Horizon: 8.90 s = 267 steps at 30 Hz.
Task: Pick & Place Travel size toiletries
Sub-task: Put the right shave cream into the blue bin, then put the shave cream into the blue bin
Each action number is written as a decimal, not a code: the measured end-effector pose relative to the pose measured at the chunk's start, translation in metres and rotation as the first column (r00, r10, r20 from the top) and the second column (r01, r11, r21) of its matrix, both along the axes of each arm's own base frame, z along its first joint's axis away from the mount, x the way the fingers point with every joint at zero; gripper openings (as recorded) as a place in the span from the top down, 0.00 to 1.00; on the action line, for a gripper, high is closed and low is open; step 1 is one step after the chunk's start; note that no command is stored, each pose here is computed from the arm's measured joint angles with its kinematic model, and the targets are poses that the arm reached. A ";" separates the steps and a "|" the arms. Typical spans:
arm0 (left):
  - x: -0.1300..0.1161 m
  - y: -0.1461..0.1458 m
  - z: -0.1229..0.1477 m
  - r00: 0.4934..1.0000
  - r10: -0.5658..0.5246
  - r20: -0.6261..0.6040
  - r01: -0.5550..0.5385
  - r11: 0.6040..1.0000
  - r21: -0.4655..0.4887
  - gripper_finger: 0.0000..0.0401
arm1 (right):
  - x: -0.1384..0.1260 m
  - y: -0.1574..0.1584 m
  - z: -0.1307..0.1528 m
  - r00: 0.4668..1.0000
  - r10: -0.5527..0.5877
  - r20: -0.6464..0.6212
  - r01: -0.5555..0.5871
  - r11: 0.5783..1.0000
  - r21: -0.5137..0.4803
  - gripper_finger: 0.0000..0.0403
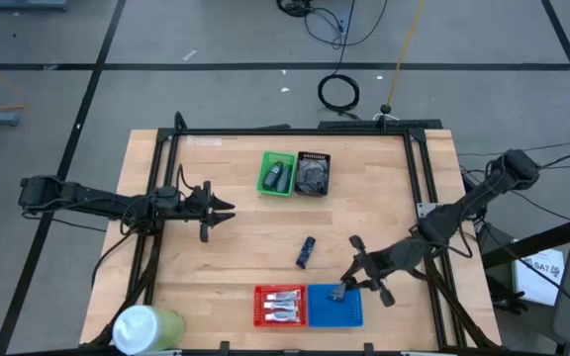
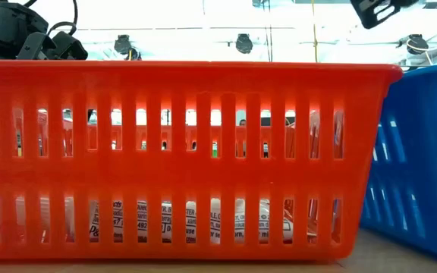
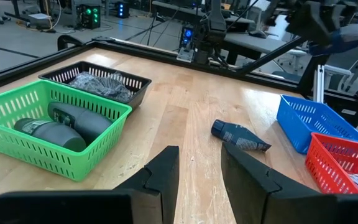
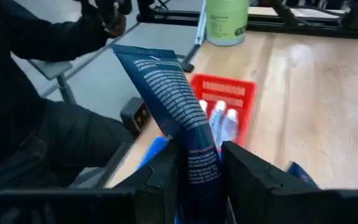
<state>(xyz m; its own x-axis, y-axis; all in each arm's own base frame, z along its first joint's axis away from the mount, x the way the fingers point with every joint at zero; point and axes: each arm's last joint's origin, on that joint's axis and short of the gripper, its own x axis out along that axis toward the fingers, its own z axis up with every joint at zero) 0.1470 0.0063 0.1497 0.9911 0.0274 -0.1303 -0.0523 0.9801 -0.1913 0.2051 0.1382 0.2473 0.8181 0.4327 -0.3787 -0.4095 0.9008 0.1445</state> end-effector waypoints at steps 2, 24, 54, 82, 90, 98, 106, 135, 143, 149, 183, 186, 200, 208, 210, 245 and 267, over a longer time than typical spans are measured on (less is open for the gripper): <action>0.000 0.000 0.000 1.000 0.000 0.000 0.000 1.000 -0.001 0.71 | 0.003 0.007 0.003 1.000 -0.008 -0.002 0.008 1.000 0.010 0.75; 0.000 0.000 0.000 1.000 0.003 0.001 -0.003 1.000 -0.022 0.71 | 0.048 0.061 -0.008 0.859 -0.161 -0.486 0.175 0.984 -0.017 0.75; 0.000 0.000 0.000 1.000 0.002 0.001 -0.002 1.000 -0.027 0.71 | 0.059 0.075 -0.062 0.748 -0.230 -0.623 0.204 0.972 -0.114 0.74; 0.000 0.000 0.000 1.000 0.003 0.001 -0.003 1.000 -0.023 0.71 | 0.017 0.037 0.041 0.954 -0.107 -0.281 0.097 0.994 -0.047 0.54; 0.000 0.000 0.000 1.000 0.004 0.001 -0.004 1.000 -0.024 0.71 | -0.026 -0.012 0.038 0.987 -0.156 0.025 0.156 0.987 -0.029 0.58; 0.000 0.000 0.000 1.000 0.004 0.003 -0.004 1.000 -0.025 0.71 | -0.045 -0.068 -0.024 0.938 -0.329 0.104 0.330 0.944 0.016 0.59; 0.000 0.000 0.000 1.000 0.004 0.003 -0.004 1.000 -0.012 0.71 | -0.037 -0.104 -0.059 0.888 -0.403 0.222 0.392 0.915 0.095 0.59; 0.000 0.000 0.000 1.000 -0.003 -0.001 0.003 0.999 0.045 0.71 | 0.083 -0.097 -0.050 0.983 -0.111 -0.147 0.049 0.927 -0.372 0.39; 0.000 0.000 0.000 1.000 0.004 0.003 -0.004 0.999 0.045 0.71 | 0.100 -0.100 -0.059 0.979 0.034 -0.199 -0.085 0.962 -0.258 0.39; 0.000 0.001 0.001 1.000 0.024 0.006 -0.024 0.999 0.032 0.71 | 0.101 -0.105 -0.057 0.984 0.020 -0.177 -0.070 0.957 -0.282 0.40; 0.000 0.002 0.000 0.998 0.057 0.002 -0.057 0.998 -0.017 0.71 | 0.125 -0.099 -0.122 0.941 -0.102 -0.323 0.017 0.967 -0.253 0.60; 0.000 0.002 0.000 0.998 0.057 0.002 -0.057 0.998 -0.017 0.71 | 0.124 -0.099 -0.123 0.932 -0.124 -0.340 0.045 0.972 -0.230 0.65; 0.000 0.002 0.000 0.998 0.057 0.002 -0.057 0.998 -0.017 0.71 | 0.118 -0.095 -0.091 0.953 -0.118 -0.278 0.065 0.980 -0.190 0.96; 0.000 0.002 0.000 0.998 0.058 0.001 -0.058 0.998 -0.017 0.71 | 0.100 -0.088 -0.042 0.981 -0.102 -0.163 0.079 0.986 -0.146 0.95; 0.000 0.002 0.000 0.998 0.058 0.002 -0.058 0.998 -0.017 0.71 | 0.095 -0.086 -0.033 0.984 -0.094 -0.149 0.073 0.987 -0.142 0.95; 0.000 0.002 0.001 0.997 0.076 0.009 -0.076 0.997 -0.016 0.71 | 0.006 0.016 0.007 0.997 -0.067 -0.028 0.068 0.995 0.072 0.96; 0.000 0.002 0.001 0.997 0.078 0.010 -0.078 0.997 -0.025 0.71 | 0.030 0.062 -0.042 0.962 -0.080 -0.262 0.115 0.986 0.123 0.96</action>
<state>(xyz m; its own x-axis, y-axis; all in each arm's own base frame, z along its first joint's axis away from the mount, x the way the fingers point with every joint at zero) 0.1470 0.0084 0.1506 0.9874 0.1017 -0.1210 -0.1263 0.9681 -0.2166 0.2351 0.2003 0.2049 0.7426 0.4177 -0.5236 -0.2541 0.8990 0.3567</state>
